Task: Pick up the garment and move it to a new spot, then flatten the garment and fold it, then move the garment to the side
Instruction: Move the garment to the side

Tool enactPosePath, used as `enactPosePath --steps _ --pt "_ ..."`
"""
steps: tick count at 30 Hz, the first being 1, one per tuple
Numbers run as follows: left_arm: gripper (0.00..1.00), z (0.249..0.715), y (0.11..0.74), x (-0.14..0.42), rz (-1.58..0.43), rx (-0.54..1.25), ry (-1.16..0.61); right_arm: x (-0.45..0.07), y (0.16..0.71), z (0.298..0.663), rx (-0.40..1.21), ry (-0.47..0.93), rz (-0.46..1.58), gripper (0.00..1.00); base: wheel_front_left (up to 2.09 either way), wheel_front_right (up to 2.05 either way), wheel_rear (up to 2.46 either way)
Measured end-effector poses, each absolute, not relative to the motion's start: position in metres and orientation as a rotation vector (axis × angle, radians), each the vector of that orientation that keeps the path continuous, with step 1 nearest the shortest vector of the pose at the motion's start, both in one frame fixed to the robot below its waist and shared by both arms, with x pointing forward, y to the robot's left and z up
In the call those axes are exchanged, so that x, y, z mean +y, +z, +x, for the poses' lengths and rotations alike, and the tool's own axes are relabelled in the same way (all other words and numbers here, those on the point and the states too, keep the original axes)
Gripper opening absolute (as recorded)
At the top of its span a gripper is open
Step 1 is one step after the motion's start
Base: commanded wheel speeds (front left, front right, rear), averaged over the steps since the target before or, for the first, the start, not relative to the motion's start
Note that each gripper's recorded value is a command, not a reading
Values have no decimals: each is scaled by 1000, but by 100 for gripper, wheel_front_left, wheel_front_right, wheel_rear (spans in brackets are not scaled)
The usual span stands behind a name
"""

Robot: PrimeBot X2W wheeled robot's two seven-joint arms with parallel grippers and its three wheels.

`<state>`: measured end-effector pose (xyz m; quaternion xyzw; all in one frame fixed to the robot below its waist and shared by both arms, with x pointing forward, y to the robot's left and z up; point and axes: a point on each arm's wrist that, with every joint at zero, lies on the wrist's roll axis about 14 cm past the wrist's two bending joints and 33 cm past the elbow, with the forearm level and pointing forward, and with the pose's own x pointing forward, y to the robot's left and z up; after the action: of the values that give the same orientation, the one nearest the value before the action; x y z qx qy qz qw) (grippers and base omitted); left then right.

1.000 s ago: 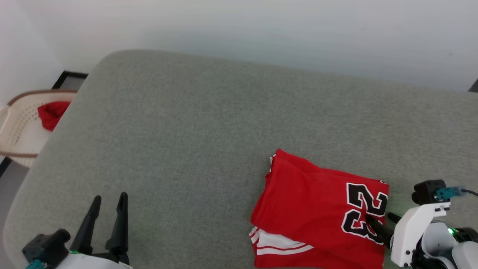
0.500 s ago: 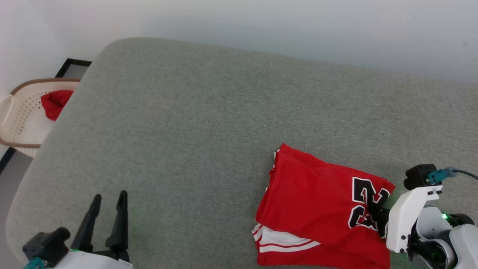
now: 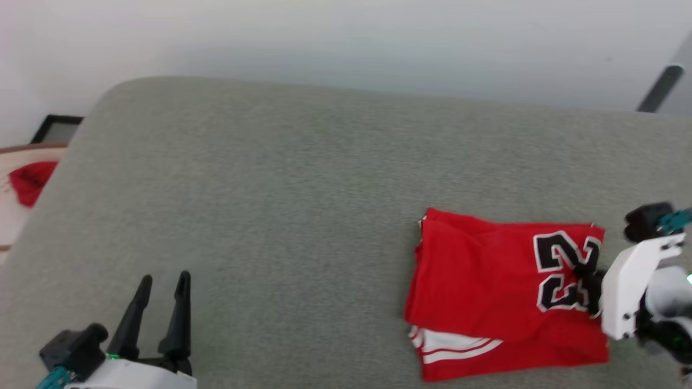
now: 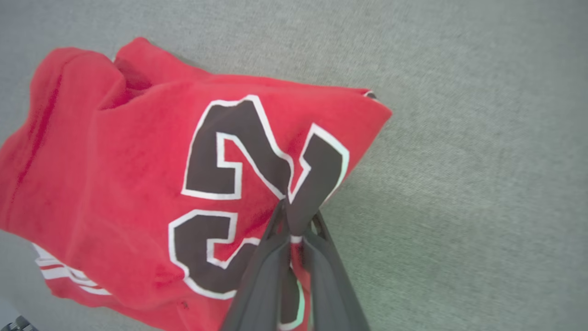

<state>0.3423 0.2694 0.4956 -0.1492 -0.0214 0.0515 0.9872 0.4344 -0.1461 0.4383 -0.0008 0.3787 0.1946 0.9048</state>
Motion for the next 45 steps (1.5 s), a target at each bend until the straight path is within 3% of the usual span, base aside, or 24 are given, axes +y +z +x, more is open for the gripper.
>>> enactPosePath --steps 14,29,45 --pt "100 406 504 201 -292 -52 -138 -244 483 442 703 201 -47 0 0 0 0" --pt "100 467 489 119 -297 -8 -385 -374 503 428 679 -109 -84 0 0 0 0" --pt "100 491 456 104 -302 65 -433 -440 485 445 651 -246 -293 0 0 0 0"
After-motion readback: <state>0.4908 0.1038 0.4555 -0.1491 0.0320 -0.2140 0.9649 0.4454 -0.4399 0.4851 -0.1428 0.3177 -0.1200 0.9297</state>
